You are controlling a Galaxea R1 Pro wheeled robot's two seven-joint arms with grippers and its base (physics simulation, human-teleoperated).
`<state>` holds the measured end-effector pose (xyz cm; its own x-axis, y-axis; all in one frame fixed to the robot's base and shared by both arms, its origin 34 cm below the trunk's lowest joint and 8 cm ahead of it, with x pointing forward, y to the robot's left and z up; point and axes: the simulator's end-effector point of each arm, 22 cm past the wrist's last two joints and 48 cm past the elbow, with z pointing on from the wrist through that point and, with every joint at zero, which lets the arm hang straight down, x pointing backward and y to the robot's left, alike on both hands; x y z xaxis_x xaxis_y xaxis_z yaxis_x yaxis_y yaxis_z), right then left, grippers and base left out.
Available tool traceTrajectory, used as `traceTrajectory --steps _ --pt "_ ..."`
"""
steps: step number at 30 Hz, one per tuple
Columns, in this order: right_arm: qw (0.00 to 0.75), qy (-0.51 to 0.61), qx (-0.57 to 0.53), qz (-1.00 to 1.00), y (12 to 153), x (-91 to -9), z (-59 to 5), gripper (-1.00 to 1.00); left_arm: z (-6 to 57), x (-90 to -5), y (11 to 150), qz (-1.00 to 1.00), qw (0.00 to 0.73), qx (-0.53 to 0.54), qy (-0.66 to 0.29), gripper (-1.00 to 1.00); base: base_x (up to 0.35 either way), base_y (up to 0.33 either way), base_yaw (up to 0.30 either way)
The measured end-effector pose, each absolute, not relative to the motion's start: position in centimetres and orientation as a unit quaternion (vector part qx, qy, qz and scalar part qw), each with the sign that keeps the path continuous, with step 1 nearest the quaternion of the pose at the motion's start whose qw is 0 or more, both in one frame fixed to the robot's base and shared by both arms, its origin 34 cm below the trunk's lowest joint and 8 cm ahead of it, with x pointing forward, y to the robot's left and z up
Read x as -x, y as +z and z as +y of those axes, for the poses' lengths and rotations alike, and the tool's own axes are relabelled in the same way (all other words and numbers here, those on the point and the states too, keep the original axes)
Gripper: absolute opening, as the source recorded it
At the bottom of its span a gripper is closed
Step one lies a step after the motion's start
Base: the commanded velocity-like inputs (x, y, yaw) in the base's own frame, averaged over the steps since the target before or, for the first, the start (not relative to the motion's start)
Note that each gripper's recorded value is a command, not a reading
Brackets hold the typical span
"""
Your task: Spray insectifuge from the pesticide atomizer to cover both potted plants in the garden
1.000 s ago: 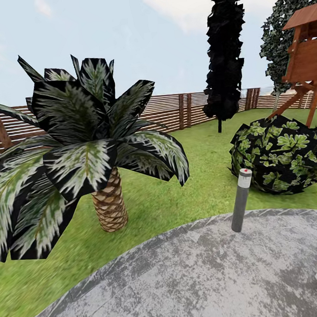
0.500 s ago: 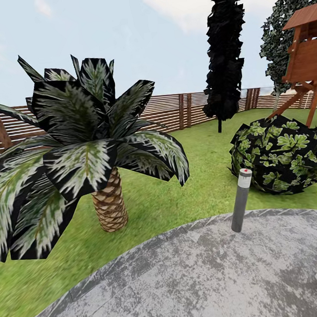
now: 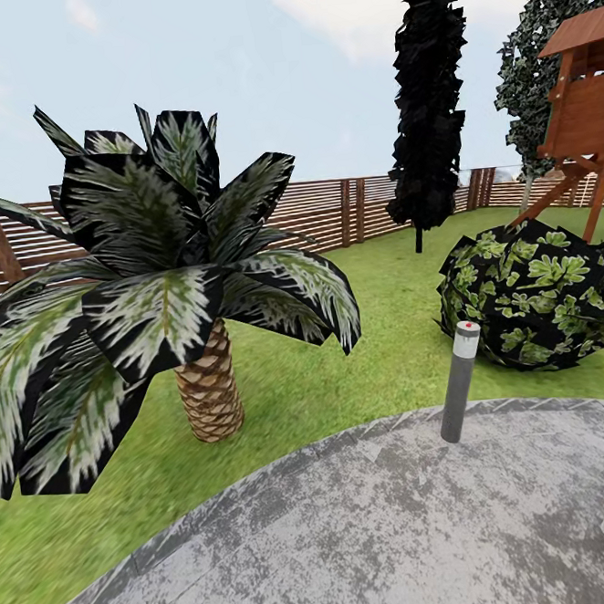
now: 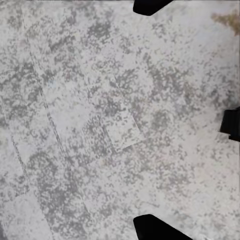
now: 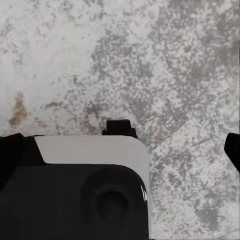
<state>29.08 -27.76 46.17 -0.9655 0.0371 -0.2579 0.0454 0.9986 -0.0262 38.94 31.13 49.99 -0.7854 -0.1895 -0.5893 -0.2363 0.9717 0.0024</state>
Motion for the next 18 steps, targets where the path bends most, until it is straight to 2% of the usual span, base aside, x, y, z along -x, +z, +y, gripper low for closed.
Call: traceTrajectory --steps 9,18 --pt "0.246 -0.018 -0.023 0.969 51.0 -39.3 -28.2 1.0 31.7 -48.9 56.5 0.902 0.417 0.105 0.037 1.0 0.0 0.0 0.0" --pt "0.266 -0.015 -0.024 0.964 52.0 -41.0 -27.9 1.0 31.8 -50.5 57.8 0.893 0.435 0.104 0.038 1.0 0.0 0.0 0.0"
